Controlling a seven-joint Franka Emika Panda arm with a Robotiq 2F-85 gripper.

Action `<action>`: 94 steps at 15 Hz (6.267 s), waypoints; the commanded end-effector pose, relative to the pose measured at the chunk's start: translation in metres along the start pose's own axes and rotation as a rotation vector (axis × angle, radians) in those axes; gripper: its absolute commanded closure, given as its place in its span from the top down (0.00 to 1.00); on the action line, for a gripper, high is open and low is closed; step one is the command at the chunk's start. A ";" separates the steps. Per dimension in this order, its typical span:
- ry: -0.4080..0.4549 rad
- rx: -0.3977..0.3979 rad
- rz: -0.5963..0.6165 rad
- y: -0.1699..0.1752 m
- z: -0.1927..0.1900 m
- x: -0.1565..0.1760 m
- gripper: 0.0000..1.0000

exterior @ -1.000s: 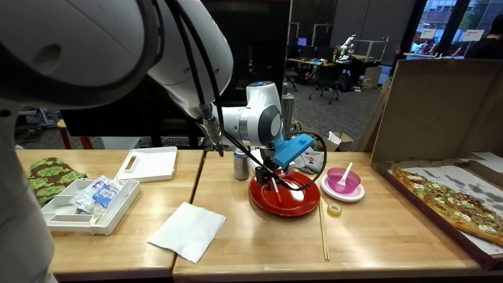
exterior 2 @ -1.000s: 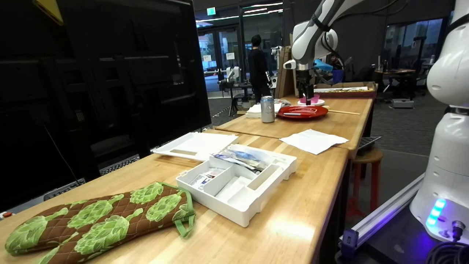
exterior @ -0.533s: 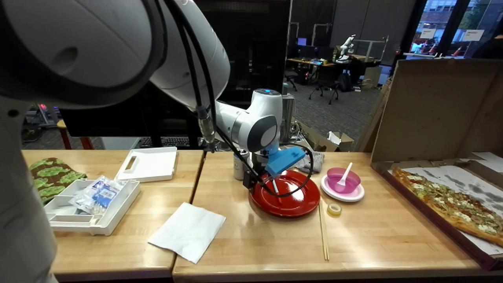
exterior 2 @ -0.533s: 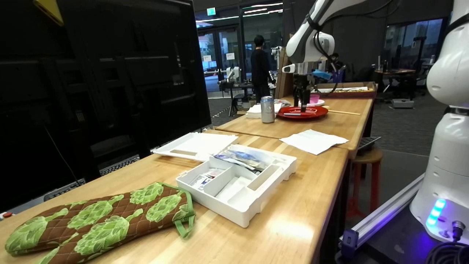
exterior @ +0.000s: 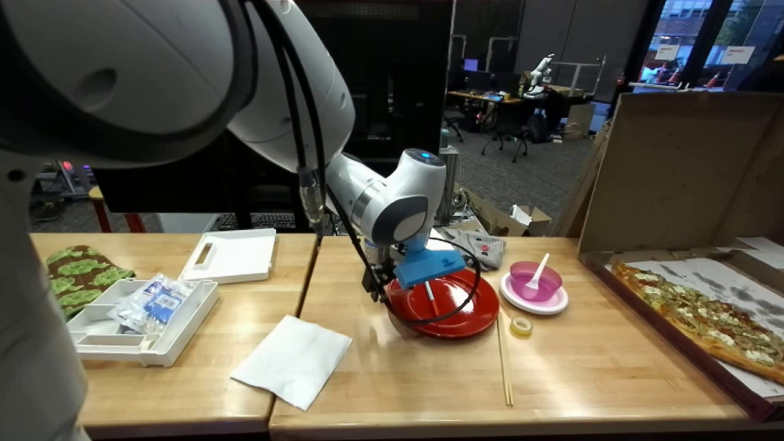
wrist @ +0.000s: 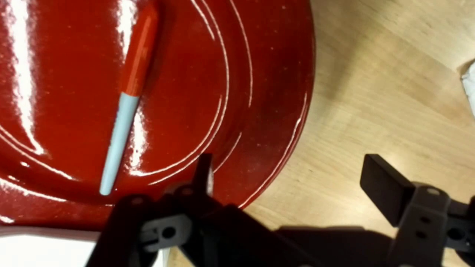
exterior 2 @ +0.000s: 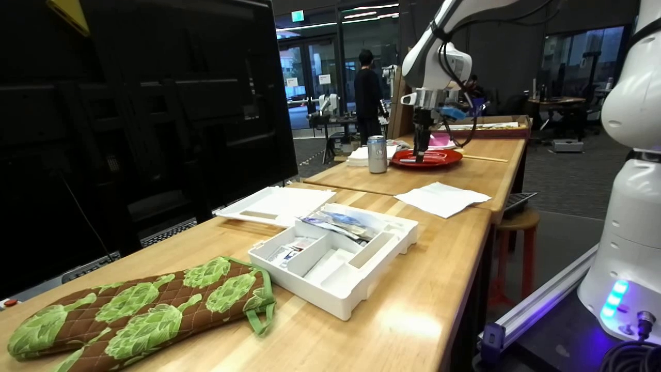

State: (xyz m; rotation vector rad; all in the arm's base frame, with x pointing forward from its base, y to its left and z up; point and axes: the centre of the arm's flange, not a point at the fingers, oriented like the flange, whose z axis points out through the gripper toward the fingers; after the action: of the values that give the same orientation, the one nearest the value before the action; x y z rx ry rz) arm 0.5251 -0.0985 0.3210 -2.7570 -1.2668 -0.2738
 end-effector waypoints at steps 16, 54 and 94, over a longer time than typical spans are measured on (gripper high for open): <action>0.194 0.017 0.397 0.004 -0.001 -0.019 1.00; -0.043 -0.028 0.360 0.095 0.015 0.010 1.00; -0.004 -0.049 0.390 0.092 -0.017 -0.038 0.03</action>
State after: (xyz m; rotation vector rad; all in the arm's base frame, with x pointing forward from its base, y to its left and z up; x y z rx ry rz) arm 0.6025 -0.1792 0.3057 -2.9663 -0.7250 -0.2272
